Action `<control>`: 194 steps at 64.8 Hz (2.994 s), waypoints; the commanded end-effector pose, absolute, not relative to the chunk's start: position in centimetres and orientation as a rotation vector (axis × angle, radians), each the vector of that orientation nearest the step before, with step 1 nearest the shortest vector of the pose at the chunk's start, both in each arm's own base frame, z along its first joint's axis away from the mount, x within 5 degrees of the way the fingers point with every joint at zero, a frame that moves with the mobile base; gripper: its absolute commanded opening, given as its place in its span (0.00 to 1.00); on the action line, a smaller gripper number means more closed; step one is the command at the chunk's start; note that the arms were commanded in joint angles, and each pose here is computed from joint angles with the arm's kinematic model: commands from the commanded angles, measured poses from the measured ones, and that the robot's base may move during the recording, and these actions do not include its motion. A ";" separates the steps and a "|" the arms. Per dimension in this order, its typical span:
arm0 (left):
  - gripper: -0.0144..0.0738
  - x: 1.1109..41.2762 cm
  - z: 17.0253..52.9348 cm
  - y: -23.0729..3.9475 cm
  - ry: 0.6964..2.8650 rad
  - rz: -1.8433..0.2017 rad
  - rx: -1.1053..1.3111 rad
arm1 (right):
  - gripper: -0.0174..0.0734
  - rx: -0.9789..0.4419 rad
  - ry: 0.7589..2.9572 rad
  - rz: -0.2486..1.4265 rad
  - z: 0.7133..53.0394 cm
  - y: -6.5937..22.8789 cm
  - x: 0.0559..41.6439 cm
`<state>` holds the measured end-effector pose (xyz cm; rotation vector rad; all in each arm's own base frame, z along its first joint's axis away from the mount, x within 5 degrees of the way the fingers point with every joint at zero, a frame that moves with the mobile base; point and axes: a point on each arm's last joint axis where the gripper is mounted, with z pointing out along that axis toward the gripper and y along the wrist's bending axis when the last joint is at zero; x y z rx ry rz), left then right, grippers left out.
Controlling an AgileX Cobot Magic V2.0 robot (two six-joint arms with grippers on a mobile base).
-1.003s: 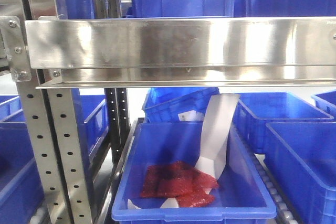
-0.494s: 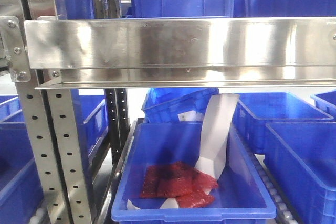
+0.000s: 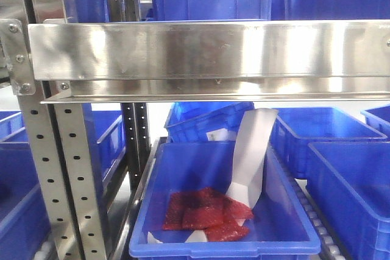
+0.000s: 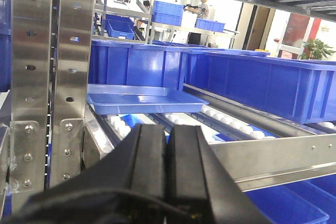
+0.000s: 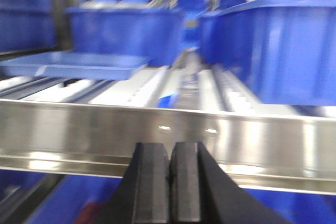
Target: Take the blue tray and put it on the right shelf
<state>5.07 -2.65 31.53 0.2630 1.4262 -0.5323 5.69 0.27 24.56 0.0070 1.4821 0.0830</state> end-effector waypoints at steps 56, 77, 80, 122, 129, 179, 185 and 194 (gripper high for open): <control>0.11 4.8 33.1 -2.7 1.326 -0.558 0.274 | 0.25 0.037 1.412 0.068 21.7 0.1 5.4; 0.11 4.8 32.3 -2.2 1.390 -0.451 0.271 | 0.25 0.037 1.412 0.068 21.7 0.1 5.4; 0.11 4.7 31.7 -1.9 1.427 -0.407 0.263 | 0.25 0.037 1.412 0.068 21.7 0.1 5.4; 0.11 5.6 20.7 -0.5 1.389 -0.088 0.079 | 0.25 0.036 1.413 0.069 21.7 0.1 5.4; 0.11 5.6 20.6 -0.5 1.396 -0.122 0.028 | 0.25 0.036 1.413 0.069 21.7 0.1 5.4; 0.11 5.7 19.8 -0.5 1.487 -0.103 0.030 | 0.25 0.036 1.413 0.069 21.7 0.1 5.4; 0.11 5.7 19.8 -0.5 1.487 -0.103 0.030 | 0.25 0.036 1.413 0.069 21.7 0.1 5.4; 0.11 5.7 19.8 -0.5 1.488 -0.103 0.030 | 0.25 0.036 1.413 0.069 21.7 0.1 5.4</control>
